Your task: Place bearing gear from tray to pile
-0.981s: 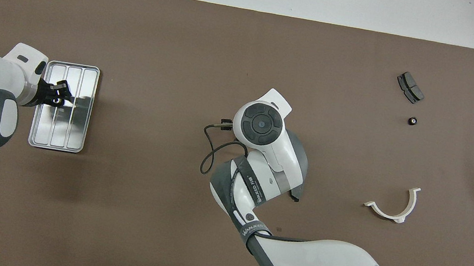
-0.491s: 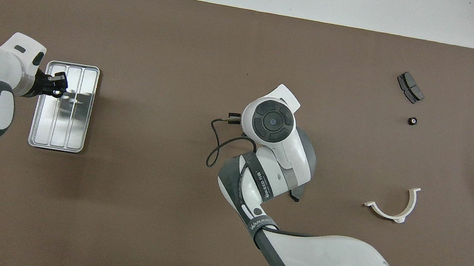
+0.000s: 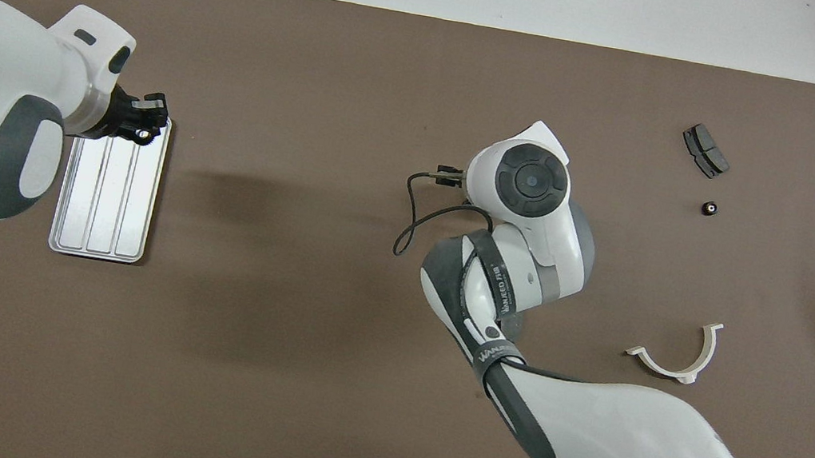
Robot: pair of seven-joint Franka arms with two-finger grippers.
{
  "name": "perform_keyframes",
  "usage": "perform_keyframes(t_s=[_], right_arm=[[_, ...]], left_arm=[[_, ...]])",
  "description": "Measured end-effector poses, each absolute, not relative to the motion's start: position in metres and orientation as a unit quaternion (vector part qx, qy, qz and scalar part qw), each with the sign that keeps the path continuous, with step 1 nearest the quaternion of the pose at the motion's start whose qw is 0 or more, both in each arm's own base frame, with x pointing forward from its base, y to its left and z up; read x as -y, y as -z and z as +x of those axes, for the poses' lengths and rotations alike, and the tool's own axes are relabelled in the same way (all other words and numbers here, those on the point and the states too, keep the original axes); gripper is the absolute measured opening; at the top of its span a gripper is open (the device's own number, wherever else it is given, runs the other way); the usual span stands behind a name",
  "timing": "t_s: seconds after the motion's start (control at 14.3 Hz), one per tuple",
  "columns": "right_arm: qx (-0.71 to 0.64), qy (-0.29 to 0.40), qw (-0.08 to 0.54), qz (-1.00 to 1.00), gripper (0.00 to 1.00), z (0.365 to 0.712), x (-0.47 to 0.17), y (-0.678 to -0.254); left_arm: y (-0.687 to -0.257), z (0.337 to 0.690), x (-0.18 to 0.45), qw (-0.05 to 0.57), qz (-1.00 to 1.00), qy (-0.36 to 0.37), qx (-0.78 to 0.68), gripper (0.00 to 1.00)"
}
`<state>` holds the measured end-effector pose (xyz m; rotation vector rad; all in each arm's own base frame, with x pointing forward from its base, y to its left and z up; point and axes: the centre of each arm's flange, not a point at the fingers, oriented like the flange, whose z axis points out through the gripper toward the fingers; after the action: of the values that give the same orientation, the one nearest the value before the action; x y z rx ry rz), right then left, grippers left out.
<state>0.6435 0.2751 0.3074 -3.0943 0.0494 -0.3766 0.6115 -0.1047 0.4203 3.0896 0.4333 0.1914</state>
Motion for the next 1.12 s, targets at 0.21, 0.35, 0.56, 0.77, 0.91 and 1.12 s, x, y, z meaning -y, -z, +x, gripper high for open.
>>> perform_keyframes(t_s=[0.21, 0.35, 0.56, 0.77, 0.91, 1.12], right_arm=[[-0.016, 0.126, -0.001, -0.992, 0.35, 0.675, -0.196, -0.312], [-0.010, 0.127, -0.011, -0.992, 0.35, 0.688, -0.146, -0.313], [0.004, 0.125, -0.022, -0.992, 0.35, 0.698, -0.095, -0.312], [0.018, 0.122, -0.030, -0.992, 0.35, 0.701, -0.065, -0.310], [0.019, 0.121, -0.033, -0.992, 0.35, 0.703, -0.045, -0.310], [0.013, 0.119, -0.038, -0.992, 0.35, 0.704, -0.011, -0.308]], left_arm=[[-0.423, 0.585, 0.214, 0.026, 0.987, -0.070, -0.144, 0.35], [-0.421, 0.556, 0.294, 0.051, 0.985, -0.083, -0.140, 0.35], [-0.390, 0.517, 0.389, 0.082, 0.985, -0.082, -0.124, 0.35], [-0.351, 0.520, 0.435, 0.099, 0.986, -0.073, -0.114, 0.35], [-0.336, 0.534, 0.439, 0.112, 0.983, -0.081, -0.119, 0.35], [-0.323, 0.542, 0.434, 0.118, 0.981, -0.087, -0.125, 0.35]])
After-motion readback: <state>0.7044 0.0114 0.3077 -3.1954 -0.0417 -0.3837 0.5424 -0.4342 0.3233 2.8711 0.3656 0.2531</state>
